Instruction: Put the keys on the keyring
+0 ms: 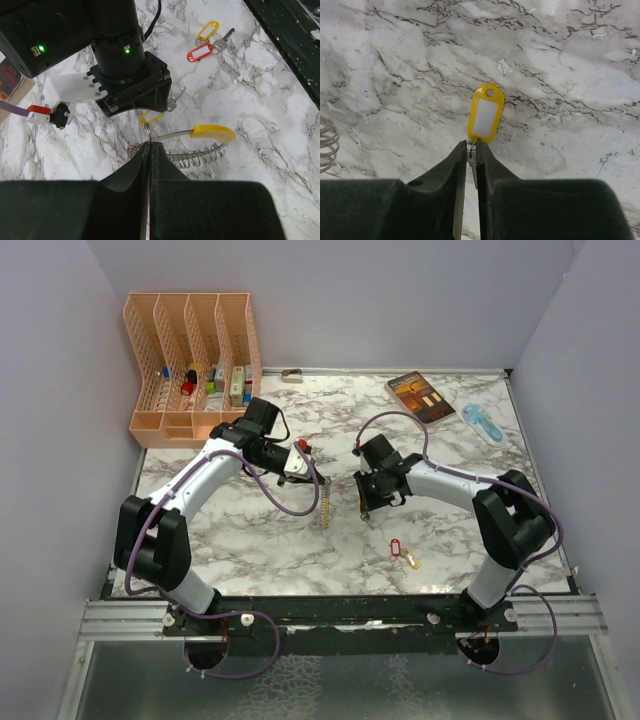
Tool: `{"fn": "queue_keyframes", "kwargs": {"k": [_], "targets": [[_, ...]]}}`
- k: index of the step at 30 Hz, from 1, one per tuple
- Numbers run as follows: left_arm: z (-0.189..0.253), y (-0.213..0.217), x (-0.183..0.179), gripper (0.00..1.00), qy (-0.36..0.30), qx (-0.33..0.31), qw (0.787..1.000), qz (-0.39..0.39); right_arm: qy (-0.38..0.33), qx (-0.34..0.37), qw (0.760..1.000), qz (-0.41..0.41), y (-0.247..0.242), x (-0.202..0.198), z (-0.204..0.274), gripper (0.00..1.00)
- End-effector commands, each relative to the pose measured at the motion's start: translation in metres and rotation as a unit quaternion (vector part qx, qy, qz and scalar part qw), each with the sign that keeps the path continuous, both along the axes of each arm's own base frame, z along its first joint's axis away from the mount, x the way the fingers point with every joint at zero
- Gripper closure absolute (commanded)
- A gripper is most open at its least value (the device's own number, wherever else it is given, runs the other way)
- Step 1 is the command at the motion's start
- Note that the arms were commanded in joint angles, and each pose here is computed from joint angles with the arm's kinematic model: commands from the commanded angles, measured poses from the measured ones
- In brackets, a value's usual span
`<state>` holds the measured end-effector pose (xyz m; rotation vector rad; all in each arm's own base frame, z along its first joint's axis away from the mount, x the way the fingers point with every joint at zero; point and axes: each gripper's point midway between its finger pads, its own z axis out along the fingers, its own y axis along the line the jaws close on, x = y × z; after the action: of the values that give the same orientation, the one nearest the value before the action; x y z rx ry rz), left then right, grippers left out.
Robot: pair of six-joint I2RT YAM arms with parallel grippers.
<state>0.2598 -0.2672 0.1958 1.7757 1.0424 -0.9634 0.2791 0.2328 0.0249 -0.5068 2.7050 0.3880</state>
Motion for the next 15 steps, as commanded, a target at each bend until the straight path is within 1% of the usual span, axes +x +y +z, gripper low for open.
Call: {"fn": "queue_keyframes", "kwargs": {"k": [1,4,7,8,12,14,15], "targets": [[0.009,0.003,0.0,1.0,-0.016,-0.008,1.0,0.005,-0.039,0.012,0.999,-0.018,0.003,0.012,0.028,0.82],[0.009,0.002,0.0,1.0,-0.015,-0.01,1.0,0.006,-0.039,0.008,0.999,-0.016,0.001,0.01,0.03,0.73],[0.01,0.002,0.001,1.0,-0.015,-0.012,1.0,0.007,-0.034,0.009,0.999,-0.014,0.0,0.007,0.028,0.56],[0.011,0.002,0.0,1.0,-0.015,-0.012,1.0,0.007,-0.032,0.009,0.999,-0.012,0.0,0.006,0.027,0.53],[0.011,0.002,0.0,1.0,-0.015,-0.011,1.0,0.009,-0.024,0.006,1.0,-0.011,-0.002,0.001,0.02,0.52],[0.01,0.002,0.0,1.0,-0.014,-0.01,1.0,0.009,-0.017,0.005,1.0,-0.009,-0.002,-0.002,0.017,0.53],[0.01,0.002,0.001,1.0,-0.016,-0.011,1.0,0.01,-0.016,0.0,1.0,-0.01,-0.003,-0.004,0.017,0.55]]}}
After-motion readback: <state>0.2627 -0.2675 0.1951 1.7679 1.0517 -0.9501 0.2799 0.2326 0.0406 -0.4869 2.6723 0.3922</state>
